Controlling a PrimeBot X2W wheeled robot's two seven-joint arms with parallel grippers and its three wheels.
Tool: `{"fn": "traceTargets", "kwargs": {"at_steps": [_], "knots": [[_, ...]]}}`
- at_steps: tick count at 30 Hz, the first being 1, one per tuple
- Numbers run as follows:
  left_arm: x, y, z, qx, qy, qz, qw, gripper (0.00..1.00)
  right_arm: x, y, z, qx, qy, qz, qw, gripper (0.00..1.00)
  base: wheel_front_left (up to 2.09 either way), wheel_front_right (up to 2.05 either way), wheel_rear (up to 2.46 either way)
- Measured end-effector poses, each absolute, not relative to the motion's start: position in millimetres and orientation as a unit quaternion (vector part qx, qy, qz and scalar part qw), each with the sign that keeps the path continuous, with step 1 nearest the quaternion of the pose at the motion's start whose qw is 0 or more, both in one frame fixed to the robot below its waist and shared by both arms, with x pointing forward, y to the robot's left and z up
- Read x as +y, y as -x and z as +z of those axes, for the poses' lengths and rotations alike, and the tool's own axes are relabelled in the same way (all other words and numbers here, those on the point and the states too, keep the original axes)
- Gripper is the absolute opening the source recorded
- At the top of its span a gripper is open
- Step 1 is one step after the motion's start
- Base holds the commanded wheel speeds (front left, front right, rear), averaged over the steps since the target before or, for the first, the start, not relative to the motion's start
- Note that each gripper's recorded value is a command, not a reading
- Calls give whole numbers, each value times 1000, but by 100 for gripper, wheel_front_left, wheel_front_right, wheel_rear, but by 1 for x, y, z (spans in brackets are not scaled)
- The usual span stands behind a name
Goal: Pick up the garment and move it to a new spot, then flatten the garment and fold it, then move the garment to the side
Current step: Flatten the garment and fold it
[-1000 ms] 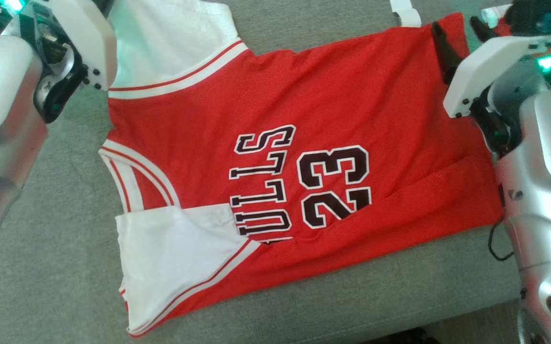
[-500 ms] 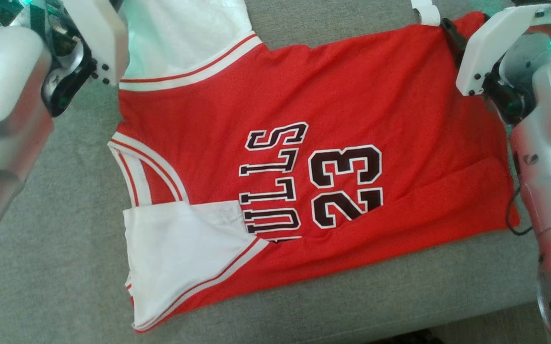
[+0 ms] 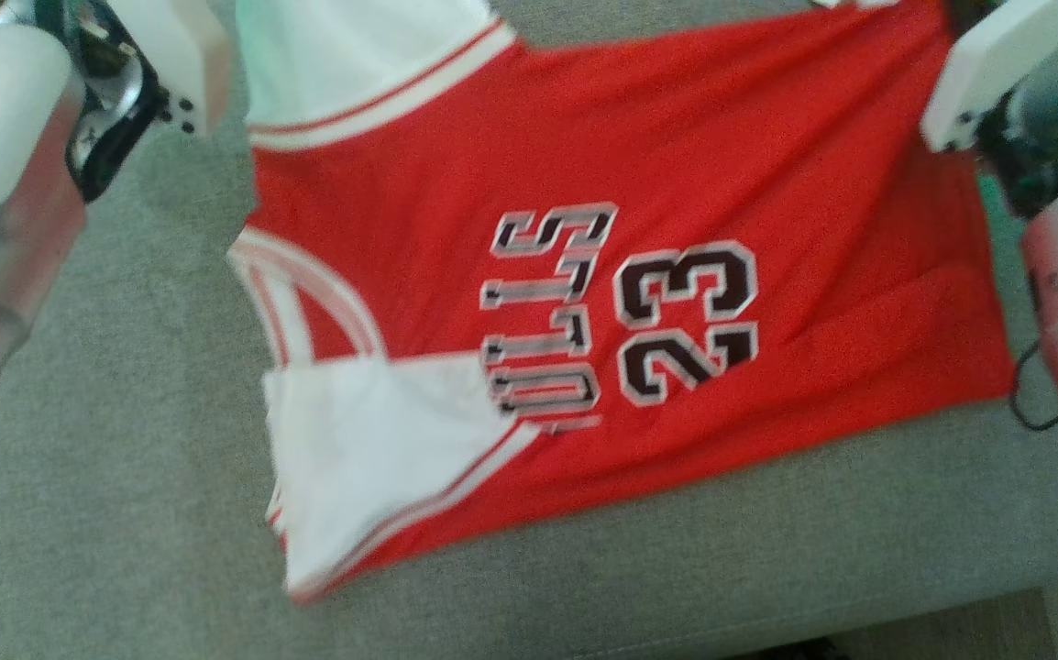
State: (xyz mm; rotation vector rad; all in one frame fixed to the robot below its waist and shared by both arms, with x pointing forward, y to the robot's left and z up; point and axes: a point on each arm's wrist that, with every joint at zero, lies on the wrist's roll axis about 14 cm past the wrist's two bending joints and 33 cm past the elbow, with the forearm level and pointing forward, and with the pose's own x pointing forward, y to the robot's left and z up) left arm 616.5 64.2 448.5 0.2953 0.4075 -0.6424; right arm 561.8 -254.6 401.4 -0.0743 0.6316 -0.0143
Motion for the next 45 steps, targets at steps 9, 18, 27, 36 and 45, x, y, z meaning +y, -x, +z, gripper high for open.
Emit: {"fn": "traceTargets", "kwargs": {"at_steps": [9, 18, 27, 36, 45], "knots": [[66, -633, 517, 62, -138, -294, 944, 0, -269, -583, 440, 215, 10, -34, 976, 0, 0, 0, 0], [84, -600, 524, 48, -111, -285, 951, 0, -254, -565, 427, 203, 3, -18, 979, 0, 0, 0, 0], [105, -528, 484, 86, -75, -275, 955, 0, -254, -550, 431, 178, 17, -12, 984, 0, 0, 0, 0], [106, -454, 449, 139, -10, -262, 955, 0, -264, -523, 421, 180, 30, -19, 983, 0, 0, 0, 0], [99, -416, 438, 159, 31, -256, 953, 0, -265, -485, 396, 212, 4, -38, 977, 0, 0, 0, 0]]}}
